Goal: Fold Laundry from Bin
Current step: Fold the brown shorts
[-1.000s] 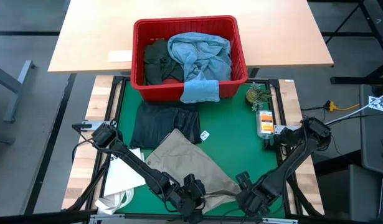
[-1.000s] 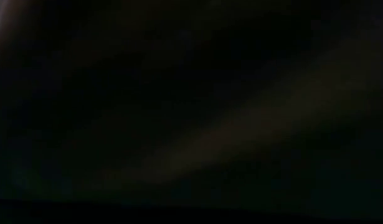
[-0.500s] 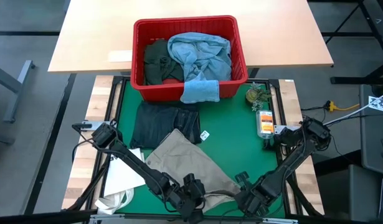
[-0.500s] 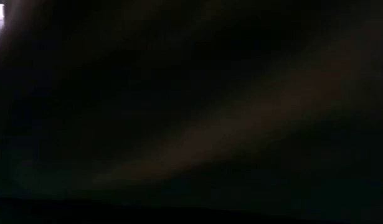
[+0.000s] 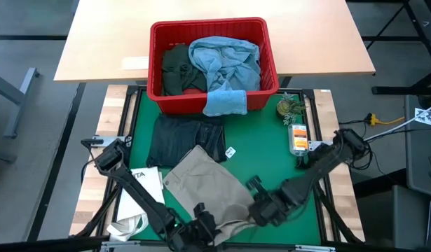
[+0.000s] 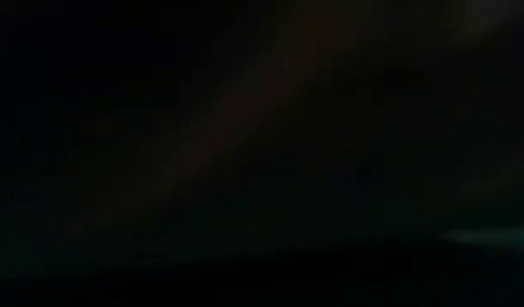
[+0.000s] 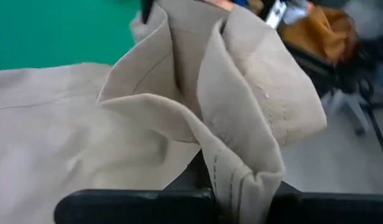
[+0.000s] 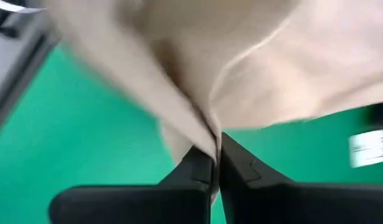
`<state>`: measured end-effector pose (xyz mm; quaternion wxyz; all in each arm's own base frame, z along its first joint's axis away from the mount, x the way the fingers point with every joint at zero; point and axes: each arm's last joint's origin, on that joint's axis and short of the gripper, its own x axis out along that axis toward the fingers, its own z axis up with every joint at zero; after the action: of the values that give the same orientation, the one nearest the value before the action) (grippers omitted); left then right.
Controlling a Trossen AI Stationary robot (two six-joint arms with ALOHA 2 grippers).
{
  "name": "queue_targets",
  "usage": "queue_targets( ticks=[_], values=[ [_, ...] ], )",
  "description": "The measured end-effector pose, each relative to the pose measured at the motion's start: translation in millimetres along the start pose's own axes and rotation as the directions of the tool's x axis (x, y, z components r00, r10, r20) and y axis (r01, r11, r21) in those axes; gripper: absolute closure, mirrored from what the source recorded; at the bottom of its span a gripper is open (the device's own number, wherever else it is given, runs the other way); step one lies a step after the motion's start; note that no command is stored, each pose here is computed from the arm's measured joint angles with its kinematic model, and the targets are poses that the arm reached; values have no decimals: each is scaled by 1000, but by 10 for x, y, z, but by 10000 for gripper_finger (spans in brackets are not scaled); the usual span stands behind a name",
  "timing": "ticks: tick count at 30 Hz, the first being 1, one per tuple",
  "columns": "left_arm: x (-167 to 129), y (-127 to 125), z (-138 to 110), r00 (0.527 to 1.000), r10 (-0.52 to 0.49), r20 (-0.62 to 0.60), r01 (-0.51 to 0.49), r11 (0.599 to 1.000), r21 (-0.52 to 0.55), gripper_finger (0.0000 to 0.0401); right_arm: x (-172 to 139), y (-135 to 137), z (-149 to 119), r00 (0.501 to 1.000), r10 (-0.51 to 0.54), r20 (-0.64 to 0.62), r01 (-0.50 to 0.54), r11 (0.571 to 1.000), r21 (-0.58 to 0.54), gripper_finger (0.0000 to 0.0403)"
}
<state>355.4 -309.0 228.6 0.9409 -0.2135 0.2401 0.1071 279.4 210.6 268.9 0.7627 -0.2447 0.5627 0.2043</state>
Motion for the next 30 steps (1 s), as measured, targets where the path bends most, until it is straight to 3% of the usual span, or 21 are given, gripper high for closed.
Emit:
queue_targets(
  ticks=[5,12,18,24,30],
  values=[
    [-177,-39,-150,991,88,97,-83,995,-61,399,-153,-480,101,992,-106,71,111,991,-71,397],
    [-399,62,-355,948,241,206,-213,966,-149,399,-122,-1151,30,976,-194,101,206,970,-130,398],
    [-467,300,-403,909,374,185,-348,924,-158,399,-81,-1673,6,941,-263,212,297,943,-147,397],
    [-516,554,-373,843,531,84,-525,847,-77,399,78,-2056,-24,918,-282,279,338,925,-175,399],
    [-620,724,-363,737,674,-52,-675,737,-11,399,269,-2374,-67,891,-338,302,403,897,-184,397]
  ],
)
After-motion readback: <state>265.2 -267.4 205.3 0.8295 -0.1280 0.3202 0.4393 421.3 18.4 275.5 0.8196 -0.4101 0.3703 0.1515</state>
